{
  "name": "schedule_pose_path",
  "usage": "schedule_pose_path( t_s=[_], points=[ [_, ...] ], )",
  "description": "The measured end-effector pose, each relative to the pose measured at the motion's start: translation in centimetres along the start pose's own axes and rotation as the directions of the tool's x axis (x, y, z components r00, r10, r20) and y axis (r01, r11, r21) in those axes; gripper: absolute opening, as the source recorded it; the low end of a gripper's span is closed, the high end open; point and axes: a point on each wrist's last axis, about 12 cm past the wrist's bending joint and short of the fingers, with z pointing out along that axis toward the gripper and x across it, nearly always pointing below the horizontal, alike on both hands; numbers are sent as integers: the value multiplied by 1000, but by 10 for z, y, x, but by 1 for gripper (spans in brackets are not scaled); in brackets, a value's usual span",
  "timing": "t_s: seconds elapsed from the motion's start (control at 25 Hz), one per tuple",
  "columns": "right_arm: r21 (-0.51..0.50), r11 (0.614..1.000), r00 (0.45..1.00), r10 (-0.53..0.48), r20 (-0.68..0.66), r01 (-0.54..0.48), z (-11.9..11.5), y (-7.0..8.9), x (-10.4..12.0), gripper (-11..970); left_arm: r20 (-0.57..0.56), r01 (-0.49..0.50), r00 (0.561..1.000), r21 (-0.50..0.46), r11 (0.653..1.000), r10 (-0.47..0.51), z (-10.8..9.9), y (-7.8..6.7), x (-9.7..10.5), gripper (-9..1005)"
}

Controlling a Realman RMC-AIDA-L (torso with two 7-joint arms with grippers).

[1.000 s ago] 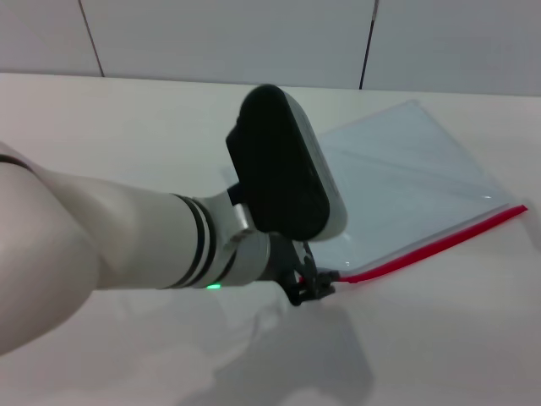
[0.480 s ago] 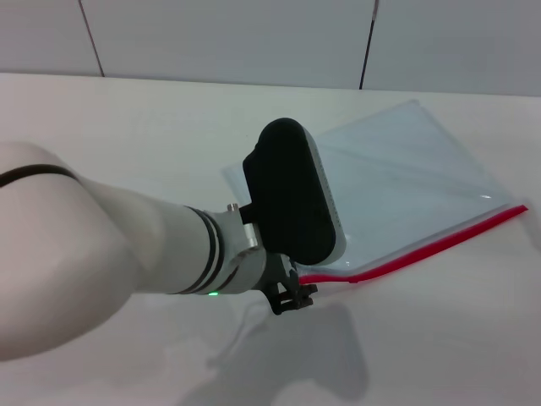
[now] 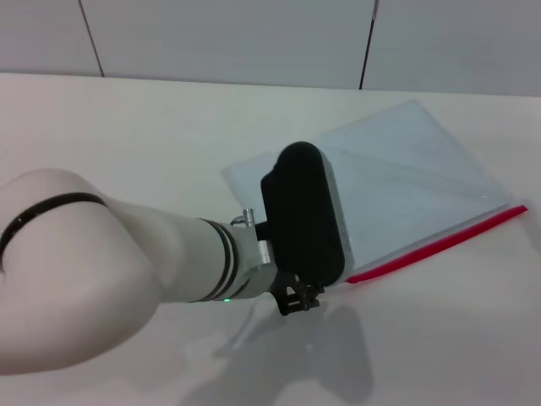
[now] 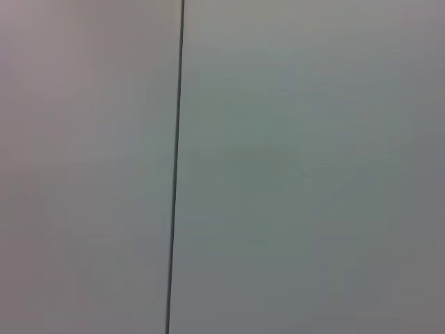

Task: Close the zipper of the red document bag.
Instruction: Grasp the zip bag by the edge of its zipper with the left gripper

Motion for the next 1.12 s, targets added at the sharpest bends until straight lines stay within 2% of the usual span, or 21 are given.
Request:
schedule_pose_path(
  t_s=[0.36,0.8,1.12],
  points=[
    [-2,1000,1000,0,0,0,0,0,0,737,4,-23,1000,-9,1000,23,8,0,2,576],
    [-5,1000,1000,0,3,0,0,1,0,737,4,-46,999,-41,998,46,26,8,13,574],
    [-6,1000,1000,2,7,-2,1,1,-1,737,14,-42,999,-56,998,43,31,9,17,573]
  ],
)
